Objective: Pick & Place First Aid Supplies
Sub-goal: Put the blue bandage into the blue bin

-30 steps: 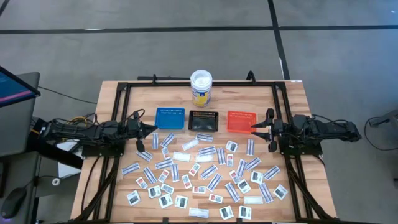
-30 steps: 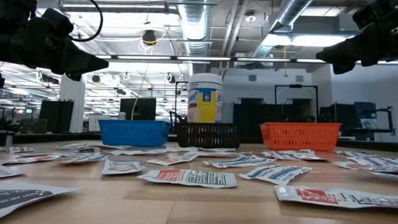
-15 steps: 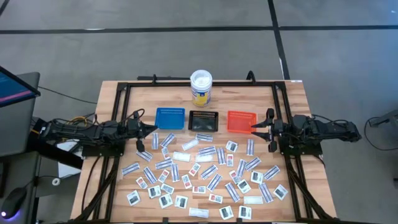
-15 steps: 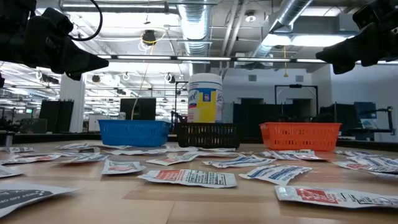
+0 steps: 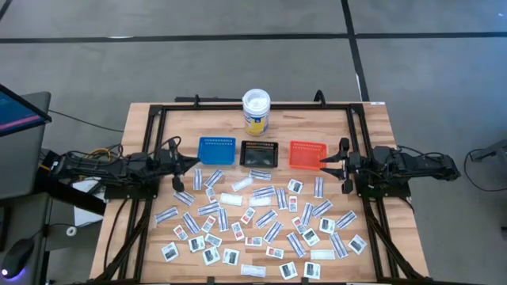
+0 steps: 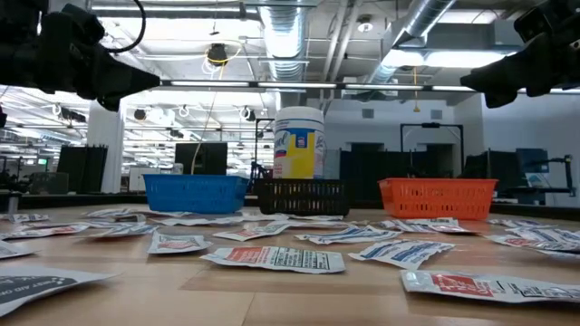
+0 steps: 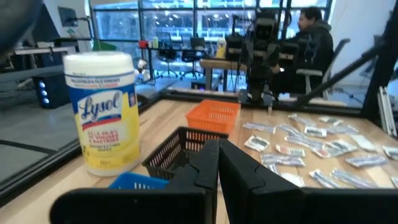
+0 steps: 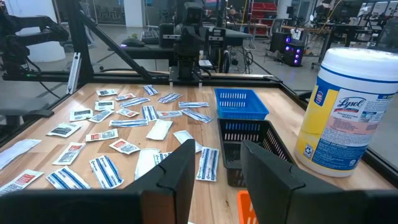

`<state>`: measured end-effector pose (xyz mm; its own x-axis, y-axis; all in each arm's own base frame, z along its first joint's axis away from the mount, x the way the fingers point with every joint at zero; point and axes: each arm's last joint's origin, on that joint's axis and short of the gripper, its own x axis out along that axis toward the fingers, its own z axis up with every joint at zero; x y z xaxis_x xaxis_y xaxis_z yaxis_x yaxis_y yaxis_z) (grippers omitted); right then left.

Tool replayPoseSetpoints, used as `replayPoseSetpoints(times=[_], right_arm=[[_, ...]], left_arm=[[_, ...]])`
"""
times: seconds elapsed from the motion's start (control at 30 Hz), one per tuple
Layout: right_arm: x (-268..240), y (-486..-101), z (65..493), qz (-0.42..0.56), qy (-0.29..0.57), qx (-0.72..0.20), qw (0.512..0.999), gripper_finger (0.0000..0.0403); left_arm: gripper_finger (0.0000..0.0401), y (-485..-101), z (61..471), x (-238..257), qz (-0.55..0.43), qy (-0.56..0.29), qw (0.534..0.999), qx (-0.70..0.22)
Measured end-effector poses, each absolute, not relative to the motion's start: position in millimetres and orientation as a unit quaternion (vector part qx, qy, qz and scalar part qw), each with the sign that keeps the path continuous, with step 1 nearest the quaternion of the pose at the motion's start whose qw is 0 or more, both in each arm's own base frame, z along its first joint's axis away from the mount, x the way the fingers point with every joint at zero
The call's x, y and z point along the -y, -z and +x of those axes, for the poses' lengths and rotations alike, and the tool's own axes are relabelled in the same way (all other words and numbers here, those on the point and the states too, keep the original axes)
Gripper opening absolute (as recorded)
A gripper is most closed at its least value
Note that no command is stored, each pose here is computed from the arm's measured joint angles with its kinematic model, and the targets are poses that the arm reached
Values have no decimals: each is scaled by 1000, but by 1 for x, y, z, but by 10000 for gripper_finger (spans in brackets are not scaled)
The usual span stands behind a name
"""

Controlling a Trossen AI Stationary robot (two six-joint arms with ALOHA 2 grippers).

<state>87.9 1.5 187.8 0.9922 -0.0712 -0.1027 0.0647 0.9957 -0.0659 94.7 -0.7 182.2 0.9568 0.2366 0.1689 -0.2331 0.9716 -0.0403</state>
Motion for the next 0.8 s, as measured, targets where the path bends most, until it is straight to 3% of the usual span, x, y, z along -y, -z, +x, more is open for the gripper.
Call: replayPoseSetpoints(times=[0.2,0.47,0.63,0.8], right_arm=[[-2,-188,88,-31,34,-53,998,123],[-2,-188,88,-31,34,-52,998,123],[-2,-188,88,-31,34,-53,998,123],[-2,-188,88,-31,34,-52,998,123]], left_arm=[[12,-188,93,-1,75,-150,980,103],[12,-223,78,-3,198,-228,923,240],[12,-230,80,-6,164,-274,924,211],[13,-222,102,-4,178,-257,940,134]])
